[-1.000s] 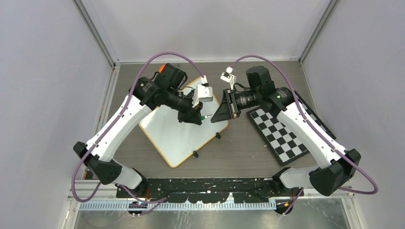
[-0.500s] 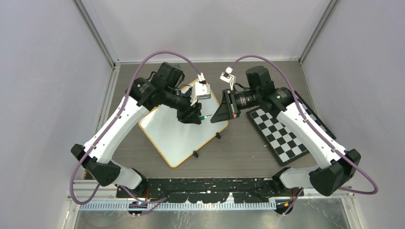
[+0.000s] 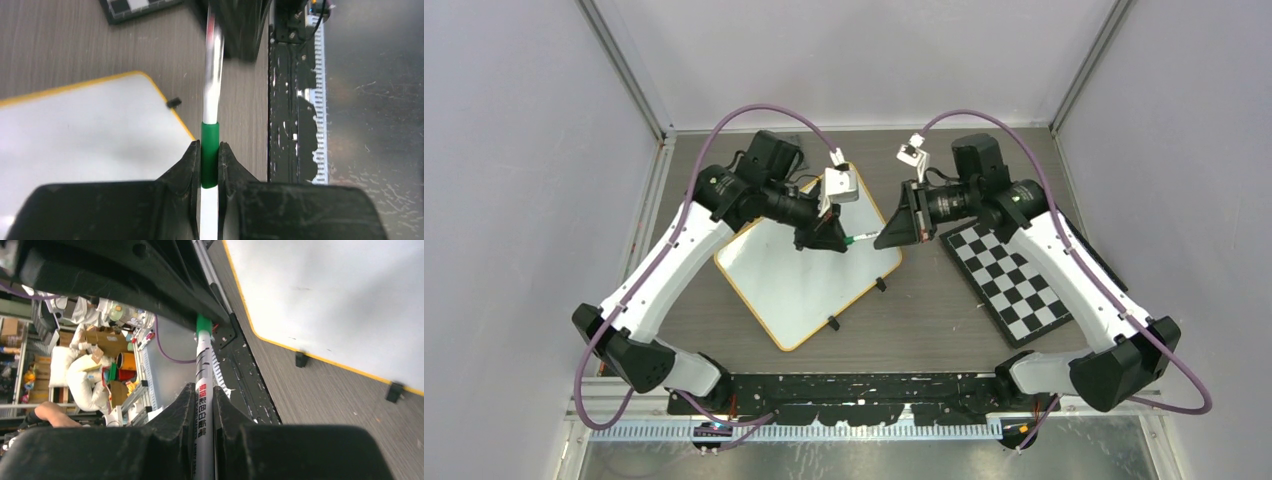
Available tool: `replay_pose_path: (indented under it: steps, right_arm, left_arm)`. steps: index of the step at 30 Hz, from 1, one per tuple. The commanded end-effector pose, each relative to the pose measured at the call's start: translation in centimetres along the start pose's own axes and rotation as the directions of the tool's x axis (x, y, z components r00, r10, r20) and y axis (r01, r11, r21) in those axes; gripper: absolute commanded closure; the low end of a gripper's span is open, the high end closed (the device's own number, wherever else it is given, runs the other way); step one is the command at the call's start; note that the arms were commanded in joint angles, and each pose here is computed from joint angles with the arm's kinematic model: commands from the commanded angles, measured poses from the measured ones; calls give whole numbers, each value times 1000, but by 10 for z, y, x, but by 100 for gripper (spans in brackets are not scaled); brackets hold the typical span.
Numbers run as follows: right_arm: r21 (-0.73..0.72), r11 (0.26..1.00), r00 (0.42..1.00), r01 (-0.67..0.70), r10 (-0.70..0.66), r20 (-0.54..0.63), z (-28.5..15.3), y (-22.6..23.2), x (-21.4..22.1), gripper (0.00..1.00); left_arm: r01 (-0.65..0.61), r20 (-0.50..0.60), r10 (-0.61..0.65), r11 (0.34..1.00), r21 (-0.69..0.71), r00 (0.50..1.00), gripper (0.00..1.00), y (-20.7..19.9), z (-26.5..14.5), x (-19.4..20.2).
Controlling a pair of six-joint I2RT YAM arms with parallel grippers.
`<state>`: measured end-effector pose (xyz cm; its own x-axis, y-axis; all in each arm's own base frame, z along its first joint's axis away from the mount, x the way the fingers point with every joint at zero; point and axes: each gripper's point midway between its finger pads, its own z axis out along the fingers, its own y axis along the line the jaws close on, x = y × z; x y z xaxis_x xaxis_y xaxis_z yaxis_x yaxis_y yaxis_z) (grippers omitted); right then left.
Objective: Write a sentence on the whiteboard
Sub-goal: Open the whiteboard marker at the center of the board.
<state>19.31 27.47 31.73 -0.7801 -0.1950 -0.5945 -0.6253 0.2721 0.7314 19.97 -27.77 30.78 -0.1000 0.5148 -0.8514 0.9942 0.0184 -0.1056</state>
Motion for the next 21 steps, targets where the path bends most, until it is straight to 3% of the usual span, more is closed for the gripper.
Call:
replay_pose_path:
  steps: [1, 10, 14, 17, 21]
  right_arm:
    - [36, 999, 995, 40, -43, 91, -40, 5, -16, 100]
    - [119, 993, 987, 15, -34, 158, -79, -21, -24, 100]
    - [151, 988, 988, 31, -53, 145, -81, -27, -16, 100]
    - [162, 986, 989, 42, -64, 137, -80, -28, -8, 100]
    - [182, 982, 992, 40, -61, 114, -80, -34, 2, 100]
  left_arm:
    - [47, -51, -52, 994, -96, 997, 100, -1, -33, 25]
    - [115, 34, -110, 971, -208, 993, 100, 18, -70, 20]
    - [217, 112, -191, 921, -323, 975, 100, 43, -92, 15]
    - [299, 151, -258, 842, -450, 954, 100, 73, -115, 23]
    - [400, 175, -382, 658, -638, 908, 100, 122, -170, 62]
